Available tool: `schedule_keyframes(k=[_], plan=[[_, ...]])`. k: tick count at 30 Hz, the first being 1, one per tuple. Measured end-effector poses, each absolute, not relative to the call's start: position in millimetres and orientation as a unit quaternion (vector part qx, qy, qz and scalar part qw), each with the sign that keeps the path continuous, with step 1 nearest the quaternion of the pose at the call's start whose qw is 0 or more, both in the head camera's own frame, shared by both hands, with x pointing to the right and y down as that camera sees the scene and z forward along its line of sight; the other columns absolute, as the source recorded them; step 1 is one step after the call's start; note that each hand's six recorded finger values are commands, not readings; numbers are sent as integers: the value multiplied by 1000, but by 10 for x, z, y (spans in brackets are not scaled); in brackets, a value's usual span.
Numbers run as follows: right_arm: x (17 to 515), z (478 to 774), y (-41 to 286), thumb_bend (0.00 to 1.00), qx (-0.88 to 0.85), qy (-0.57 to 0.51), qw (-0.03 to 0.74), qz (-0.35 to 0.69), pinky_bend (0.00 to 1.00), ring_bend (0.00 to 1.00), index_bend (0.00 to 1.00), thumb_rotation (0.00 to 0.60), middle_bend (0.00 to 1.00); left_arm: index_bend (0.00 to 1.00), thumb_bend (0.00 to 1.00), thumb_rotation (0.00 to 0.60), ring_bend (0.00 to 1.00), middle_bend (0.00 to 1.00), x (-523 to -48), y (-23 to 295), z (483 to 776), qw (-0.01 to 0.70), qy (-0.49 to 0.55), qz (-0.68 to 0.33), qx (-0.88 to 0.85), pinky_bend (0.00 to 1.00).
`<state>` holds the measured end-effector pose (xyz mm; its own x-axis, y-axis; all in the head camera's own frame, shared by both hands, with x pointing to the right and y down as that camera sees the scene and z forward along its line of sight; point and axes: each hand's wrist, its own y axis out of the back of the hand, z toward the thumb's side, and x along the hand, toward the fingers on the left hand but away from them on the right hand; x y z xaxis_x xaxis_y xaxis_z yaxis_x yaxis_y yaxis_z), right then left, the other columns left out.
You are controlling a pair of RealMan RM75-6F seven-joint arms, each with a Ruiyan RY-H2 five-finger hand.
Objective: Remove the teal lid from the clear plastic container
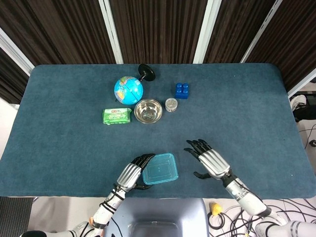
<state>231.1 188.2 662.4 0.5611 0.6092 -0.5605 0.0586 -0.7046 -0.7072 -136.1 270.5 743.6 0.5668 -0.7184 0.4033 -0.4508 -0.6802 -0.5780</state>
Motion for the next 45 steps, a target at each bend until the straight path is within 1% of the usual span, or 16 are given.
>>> schedule_keyframes(k=[5, 11, 14, 22, 27, 31, 39, 45], plan=[[2085, 6700, 2017, 176, -850, -189, 308, 382, 0, 0, 286, 600, 0, 0, 253, 600, 268, 483, -1376, 2721, 7410, 215, 343, -313, -859, 228], [1887, 6786, 2181, 176, -866, -170, 307, 357, 0, 0, 357, 600, 0, 0, 259, 600, 273, 502, -1395, 2728, 7386, 222, 344, -310, -858, 226], [1839, 6803, 2225, 176, -868, -165, 311, 350, 0, 0, 375, 600, 0, 0, 263, 600, 274, 505, -1412, 2736, 7395, 225, 342, -313, -857, 223], [1823, 6762, 2219, 190, -868, -174, 326, 332, 0, 0, 416, 600, 0, 0, 273, 600, 281, 518, -1441, 2785, 7426, 233, 334, -316, -857, 216], [1846, 6797, 2233, 213, -868, -170, 327, 332, 0, 0, 428, 600, 0, 0, 276, 600, 283, 528, -1450, 2819, 7454, 240, 329, -319, -856, 211], [1838, 6810, 2240, 215, -871, -170, 325, 327, 0, 0, 444, 600, 0, 0, 281, 600, 284, 527, -1451, 2819, 7462, 242, 329, -319, -855, 208], [1844, 6825, 2234, 218, -874, -179, 328, 311, 0, 0, 509, 600, 0, 0, 287, 600, 279, 521, -1464, 2830, 7481, 244, 326, -320, -856, 205], [1830, 6854, 2240, 220, -876, -182, 327, 305, 0, 0, 520, 600, 0, 0, 286, 600, 271, 510, -1467, 2823, 7482, 246, 326, -319, -855, 206]])
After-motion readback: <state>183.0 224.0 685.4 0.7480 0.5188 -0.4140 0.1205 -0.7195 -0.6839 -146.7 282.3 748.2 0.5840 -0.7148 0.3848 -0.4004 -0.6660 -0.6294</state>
